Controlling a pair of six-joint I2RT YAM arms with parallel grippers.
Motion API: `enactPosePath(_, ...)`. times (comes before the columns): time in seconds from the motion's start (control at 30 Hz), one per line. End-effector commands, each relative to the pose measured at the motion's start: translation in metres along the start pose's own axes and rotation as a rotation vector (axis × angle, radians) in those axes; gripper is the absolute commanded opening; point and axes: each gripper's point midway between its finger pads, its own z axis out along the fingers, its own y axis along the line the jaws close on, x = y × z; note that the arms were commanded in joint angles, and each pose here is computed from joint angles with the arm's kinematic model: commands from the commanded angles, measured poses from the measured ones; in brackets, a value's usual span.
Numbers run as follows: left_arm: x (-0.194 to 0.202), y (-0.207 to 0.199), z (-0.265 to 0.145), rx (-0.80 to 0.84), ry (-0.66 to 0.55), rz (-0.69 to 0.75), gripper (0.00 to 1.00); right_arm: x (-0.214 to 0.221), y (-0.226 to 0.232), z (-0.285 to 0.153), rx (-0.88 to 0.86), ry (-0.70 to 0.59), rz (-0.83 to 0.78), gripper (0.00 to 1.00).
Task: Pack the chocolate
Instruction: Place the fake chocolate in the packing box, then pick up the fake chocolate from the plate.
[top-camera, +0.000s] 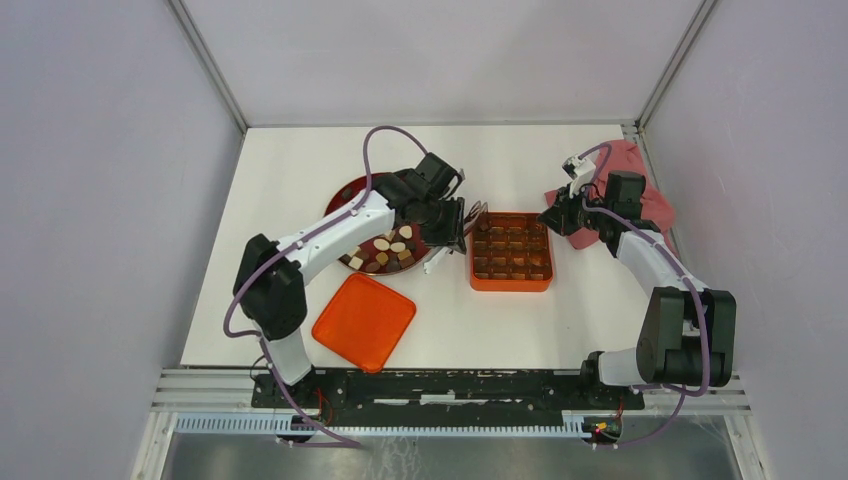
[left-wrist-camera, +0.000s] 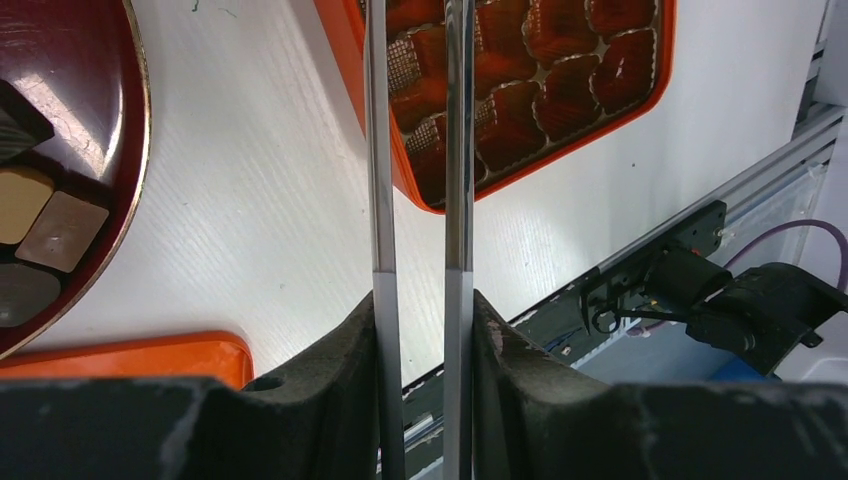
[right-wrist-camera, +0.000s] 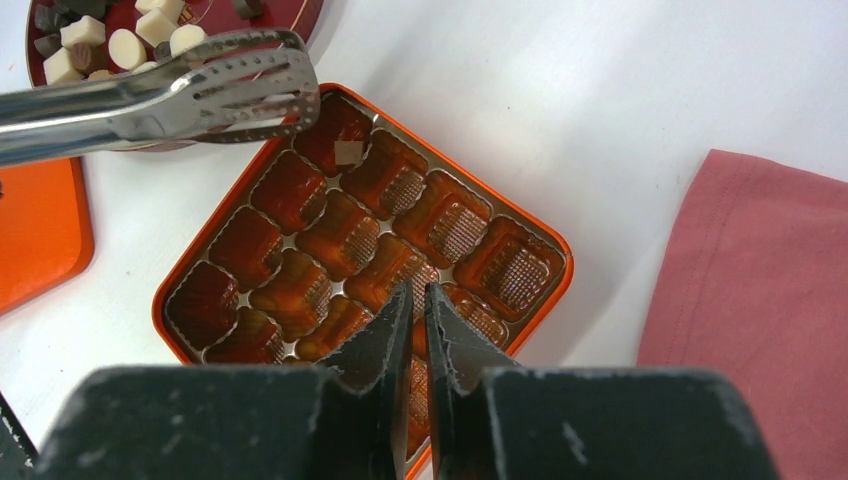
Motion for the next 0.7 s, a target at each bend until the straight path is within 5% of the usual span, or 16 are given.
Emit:
enactPosePath(0.0, -0.038, -0.019, -0.050, 0.087, -0.182, 0.010, 0.36, -0.012, 0.000, -0.006, 0.009, -0.042, -0.035, 0.14)
enactPosePath(0.17, -0.044, 0.029, -0.066, 0.003, -0.221, -0.025, 0.36, -0.012, 0.001, -0.006, 0.009, -0.043, -0.041, 0.13)
enactPosePath(0.37, -0.029, 0.091, -0.066, -0.153, -0.132, -0.030, 0.38, -0.012, 0.000, -0.006, 0.013, -0.043, -0.046, 0.14)
enactPosePath(0.67, -0.028, 0.129, -0.056, -0.264, -0.040, 0.016, 0.41, -0.012, 0.000, -0.006, 0.012, -0.042, -0.045, 0.14)
